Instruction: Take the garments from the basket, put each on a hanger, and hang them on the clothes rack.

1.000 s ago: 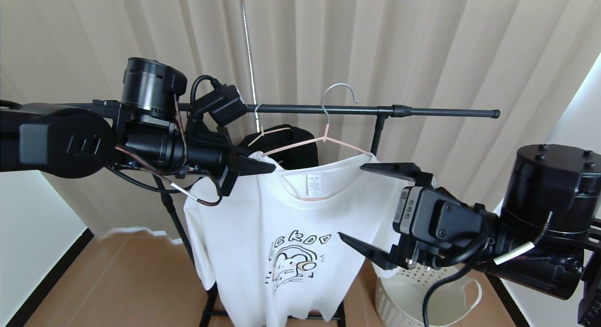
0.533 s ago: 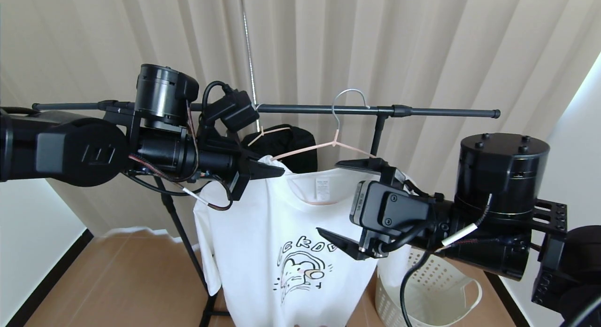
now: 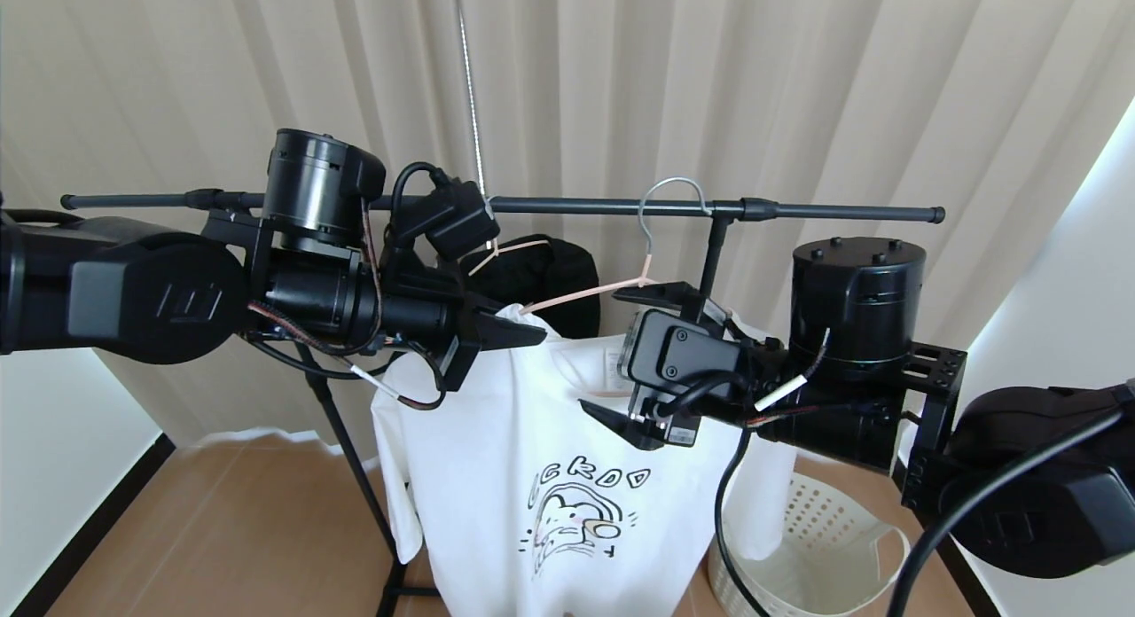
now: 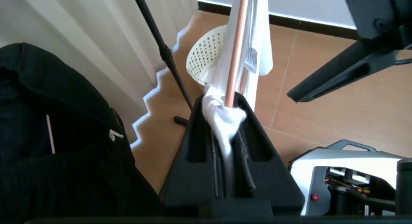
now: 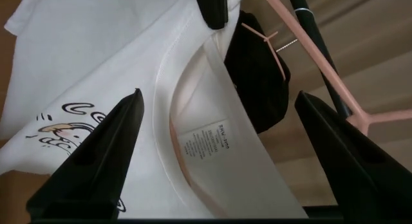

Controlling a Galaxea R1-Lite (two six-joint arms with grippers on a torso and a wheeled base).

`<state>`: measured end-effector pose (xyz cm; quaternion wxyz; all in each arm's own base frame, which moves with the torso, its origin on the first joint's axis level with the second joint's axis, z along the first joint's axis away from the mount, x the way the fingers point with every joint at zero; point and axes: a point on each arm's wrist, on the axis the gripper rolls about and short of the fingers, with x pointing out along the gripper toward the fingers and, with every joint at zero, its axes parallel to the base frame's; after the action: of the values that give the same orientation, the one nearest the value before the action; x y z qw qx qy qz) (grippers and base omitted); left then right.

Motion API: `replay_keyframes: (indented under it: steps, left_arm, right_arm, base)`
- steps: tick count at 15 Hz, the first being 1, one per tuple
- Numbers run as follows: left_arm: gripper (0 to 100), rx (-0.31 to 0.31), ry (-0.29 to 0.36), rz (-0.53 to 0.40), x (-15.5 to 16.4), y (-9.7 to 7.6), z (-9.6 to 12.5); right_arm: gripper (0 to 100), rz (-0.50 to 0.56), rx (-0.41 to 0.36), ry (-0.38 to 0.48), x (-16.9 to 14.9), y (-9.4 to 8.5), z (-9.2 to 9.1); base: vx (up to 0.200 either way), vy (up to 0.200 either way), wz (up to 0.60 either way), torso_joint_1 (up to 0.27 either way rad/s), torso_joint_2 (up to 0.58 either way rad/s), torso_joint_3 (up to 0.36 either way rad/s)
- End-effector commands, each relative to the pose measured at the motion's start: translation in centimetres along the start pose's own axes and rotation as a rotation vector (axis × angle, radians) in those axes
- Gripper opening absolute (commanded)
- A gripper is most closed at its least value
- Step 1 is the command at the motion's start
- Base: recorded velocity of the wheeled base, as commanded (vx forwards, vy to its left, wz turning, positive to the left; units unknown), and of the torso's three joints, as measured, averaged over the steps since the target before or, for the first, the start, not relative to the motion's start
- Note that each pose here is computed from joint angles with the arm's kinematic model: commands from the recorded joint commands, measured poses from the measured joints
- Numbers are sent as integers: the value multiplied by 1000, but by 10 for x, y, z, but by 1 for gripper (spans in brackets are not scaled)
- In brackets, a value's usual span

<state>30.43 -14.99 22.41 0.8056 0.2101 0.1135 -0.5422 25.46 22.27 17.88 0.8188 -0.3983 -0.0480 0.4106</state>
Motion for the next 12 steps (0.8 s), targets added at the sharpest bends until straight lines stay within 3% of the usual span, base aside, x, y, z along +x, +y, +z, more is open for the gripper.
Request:
replay_keyframes:
  steps: [1, 2, 3, 12]
  left_arm:
    - [0, 6, -6, 3, -3, -1, 3]
    - [0, 6, -6, 3, -3, -1, 3]
    - [0, 6, -7, 5, -3, -1, 3]
    - [0, 1, -5, 10, -4, 0, 1]
  right_arm:
    - [100, -6, 3, 18, 9, -1, -5]
    - [100, -15, 4, 20, 10, -4, -6]
    - [0, -24, 7, 21, 11, -6, -6]
    - [0, -53, 32, 20, 5, -9, -3]
  base:
    - [0, 0, 0, 0, 0, 0]
    - [0, 0, 0, 0, 0, 0]
    - [0, 0, 0, 0, 0, 0]
    - [0, 0, 0, 0, 0, 0]
